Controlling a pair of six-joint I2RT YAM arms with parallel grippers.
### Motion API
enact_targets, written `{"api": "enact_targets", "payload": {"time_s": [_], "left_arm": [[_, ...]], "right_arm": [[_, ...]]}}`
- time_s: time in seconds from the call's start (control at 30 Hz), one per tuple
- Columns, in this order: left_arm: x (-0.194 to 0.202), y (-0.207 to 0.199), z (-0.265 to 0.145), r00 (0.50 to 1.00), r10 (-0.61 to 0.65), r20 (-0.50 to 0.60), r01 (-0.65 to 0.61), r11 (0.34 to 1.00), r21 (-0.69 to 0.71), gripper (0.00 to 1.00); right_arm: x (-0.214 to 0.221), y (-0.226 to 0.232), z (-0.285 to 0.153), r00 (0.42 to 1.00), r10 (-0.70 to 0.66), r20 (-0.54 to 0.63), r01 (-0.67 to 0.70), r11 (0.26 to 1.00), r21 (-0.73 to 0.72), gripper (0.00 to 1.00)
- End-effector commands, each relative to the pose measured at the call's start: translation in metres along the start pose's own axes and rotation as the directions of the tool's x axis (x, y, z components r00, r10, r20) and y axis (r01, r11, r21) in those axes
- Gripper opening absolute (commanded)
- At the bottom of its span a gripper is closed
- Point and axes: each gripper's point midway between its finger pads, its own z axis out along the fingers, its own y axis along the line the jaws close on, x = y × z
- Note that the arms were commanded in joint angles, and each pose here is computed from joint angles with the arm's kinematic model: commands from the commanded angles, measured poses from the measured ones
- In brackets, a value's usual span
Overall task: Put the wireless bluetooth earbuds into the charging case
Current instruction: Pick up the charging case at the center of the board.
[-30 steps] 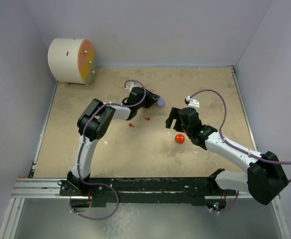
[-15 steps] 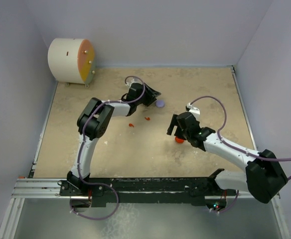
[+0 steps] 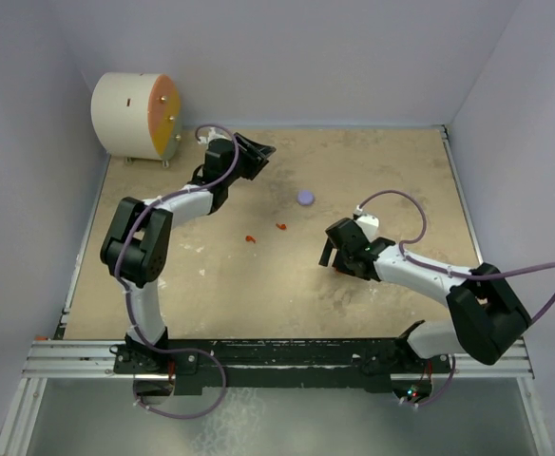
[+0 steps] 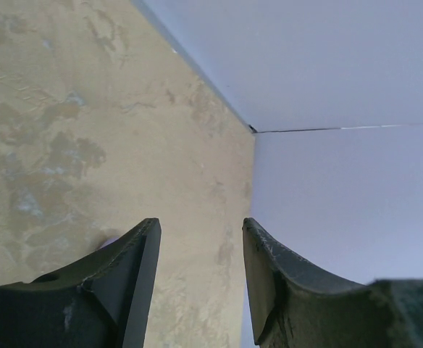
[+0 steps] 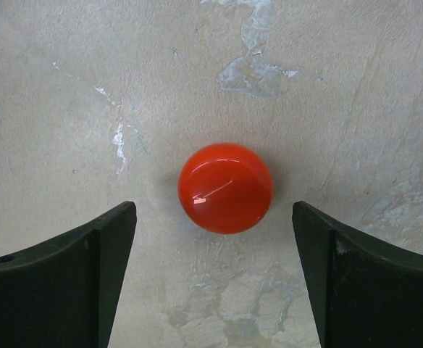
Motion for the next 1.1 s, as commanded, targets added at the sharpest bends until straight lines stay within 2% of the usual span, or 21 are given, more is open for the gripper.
{"api": "enact_targets", "payload": {"time_s": [0.0, 0.3, 0.53, 0.73, 0.8, 0.87, 0.93, 1.07], "left_arm": [[-0.005, -0.020, -0.014, 1.000, 0.023, 0.000, -0.023, 0.998, 0.060, 0.48], [-0.009, -0.016, -0.021, 1.000, -0.012, -0.001, 0.012, 0.997, 0.078, 0.48], [-0.014, -0.018, -0.027, 1.000, -0.014, 0.012, 0.012, 0.996, 0.083, 0.48], [-0.018, -0.018, -0.032, 1.000, -0.019, 0.022, 0.017, 0.996, 0.085, 0.48], [-0.019, -0.018, -0.034, 1.000, -0.021, 0.023, 0.018, 0.996, 0.084, 0.48], [-0.020, -0.019, -0.036, 0.999, -0.023, 0.024, 0.021, 0.996, 0.087, 0.48], [-0.019, -0.020, -0.038, 0.999, -0.027, 0.020, 0.025, 0.995, 0.093, 0.48], [-0.015, -0.029, -0.047, 0.999, -0.034, -0.007, 0.035, 0.992, 0.124, 0.47]], "right_arm": [[-0.014, 0.007, -0.004, 0.998, 0.051, 0.035, -0.051, 0.999, 0.007, 0.90], [-0.002, 0.001, 0.008, 1.000, 0.008, 0.000, -0.008, 0.999, 0.049, 0.86], [0.001, 0.001, 0.012, 1.000, -0.015, -0.011, 0.015, 0.998, 0.055, 0.76], [0.006, 0.004, 0.013, 1.000, -0.020, -0.021, 0.020, 0.999, 0.040, 0.58], [0.008, 0.004, 0.013, 0.999, -0.023, -0.025, 0.024, 0.999, 0.039, 0.49], [0.007, 0.007, 0.012, 0.999, -0.026, -0.018, 0.027, 0.999, 0.036, 0.33], [0.000, 0.017, 0.007, 0.999, -0.034, 0.015, 0.034, 0.999, 0.019, 0.23], [-0.036, 0.054, -0.006, 0.987, -0.079, 0.137, 0.090, 0.993, -0.076, 0.20]]}}
